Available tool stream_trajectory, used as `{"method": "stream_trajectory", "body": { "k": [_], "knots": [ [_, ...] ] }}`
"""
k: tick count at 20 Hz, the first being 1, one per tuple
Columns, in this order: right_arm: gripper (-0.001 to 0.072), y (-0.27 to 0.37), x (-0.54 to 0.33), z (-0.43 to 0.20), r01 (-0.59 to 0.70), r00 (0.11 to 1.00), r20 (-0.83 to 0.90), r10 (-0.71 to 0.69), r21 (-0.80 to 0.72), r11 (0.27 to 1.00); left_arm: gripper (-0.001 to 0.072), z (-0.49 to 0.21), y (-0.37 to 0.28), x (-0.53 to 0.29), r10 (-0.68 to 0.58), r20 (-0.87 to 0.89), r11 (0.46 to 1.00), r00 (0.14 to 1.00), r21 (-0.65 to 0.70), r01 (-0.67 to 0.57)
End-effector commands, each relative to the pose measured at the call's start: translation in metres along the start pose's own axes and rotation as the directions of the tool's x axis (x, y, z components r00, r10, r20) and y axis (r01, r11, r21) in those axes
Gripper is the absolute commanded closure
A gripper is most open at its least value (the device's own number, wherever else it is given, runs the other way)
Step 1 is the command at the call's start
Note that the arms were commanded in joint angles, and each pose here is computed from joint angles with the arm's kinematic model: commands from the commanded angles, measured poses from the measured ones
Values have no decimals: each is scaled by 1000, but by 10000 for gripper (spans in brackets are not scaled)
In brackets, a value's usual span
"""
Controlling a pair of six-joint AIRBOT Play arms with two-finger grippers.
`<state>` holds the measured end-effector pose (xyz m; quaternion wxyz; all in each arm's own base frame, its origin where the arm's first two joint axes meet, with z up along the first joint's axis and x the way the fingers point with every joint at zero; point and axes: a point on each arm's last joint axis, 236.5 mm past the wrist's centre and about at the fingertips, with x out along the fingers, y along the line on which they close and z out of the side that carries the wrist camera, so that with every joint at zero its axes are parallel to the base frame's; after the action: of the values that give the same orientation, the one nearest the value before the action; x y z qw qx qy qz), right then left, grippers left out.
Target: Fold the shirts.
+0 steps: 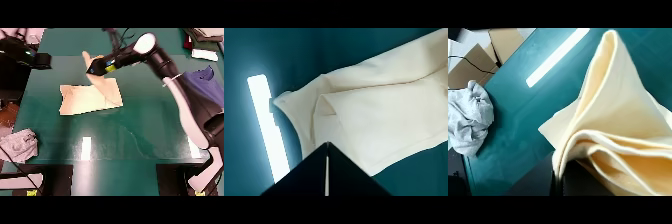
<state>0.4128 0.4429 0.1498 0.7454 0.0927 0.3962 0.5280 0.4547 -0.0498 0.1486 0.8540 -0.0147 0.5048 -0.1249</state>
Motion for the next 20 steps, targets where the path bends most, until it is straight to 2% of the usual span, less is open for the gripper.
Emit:
{"method": "stream_trajectory", "body": {
  "k": [1, 2, 3, 4, 5, 6, 10, 13, 17, 18, 19, 20],
  "knots": [
    [698, 19, 62, -3, -9, 998, 59, 14, -90, 996, 683, -2, 23, -45, 62, 59, 998, 996, -24, -61],
    [698, 27, 81, -2, -12, 996, 85, 22, -110, 994, 683, -3, 21, -48, 60, 60, 998, 996, -22, -58],
    [643, 37, 100, -1, -13, 993, 118, 28, -122, 992, 683, -5, 17, -47, 42, 52, 999, 998, -23, -41],
    [439, 44, 115, -1, -12, 989, 145, 31, -129, 992, 683, -6, 13, -47, 26, 46, 999, 999, -25, -25],
    [303, 50, 126, -3, -7, 986, 166, 29, -131, 991, 683, -6, 11, -47, 19, 47, 1000, 999, -23, -18],
    [244, 53, 130, -5, -2, 983, 180, 25, -127, 992, 683, -6, 11, -47, 18, 47, 1000, 999, -22, -17],
    [251, 30, 91, -19, 94, 993, 94, -76, -205, 974, 683, -13, 9, -47, 13, 18, 1000, 1000, -21, -13],
    [260, -31, 26, -39, 202, 978, -27, -209, -155, 967, 683, -14, 9, -46, 12, 14, 1000, 1000, -21, -12],
    [257, -133, -56, -98, 351, 928, -188, -321, 157, 923, 683, -11, 7, -46, 1, 27, 1000, 1000, -23, -1],
    [237, -152, -69, -115, 358, 924, -224, -309, 233, 904, 683, -8, 5, -46, -5, 40, 1000, 999, -23, 6],
    [105, -164, -76, -129, 347, 928, -247, -278, 307, 886, 683, -4, 4, -47, -11, 55, 1000, 998, -24, 12],
    [28, -173, -82, -141, 326, 936, -259, -238, 383, 864, 682, -1, 2, -47, -20, 68, 999, 998, -25, 21]
  ]
}}
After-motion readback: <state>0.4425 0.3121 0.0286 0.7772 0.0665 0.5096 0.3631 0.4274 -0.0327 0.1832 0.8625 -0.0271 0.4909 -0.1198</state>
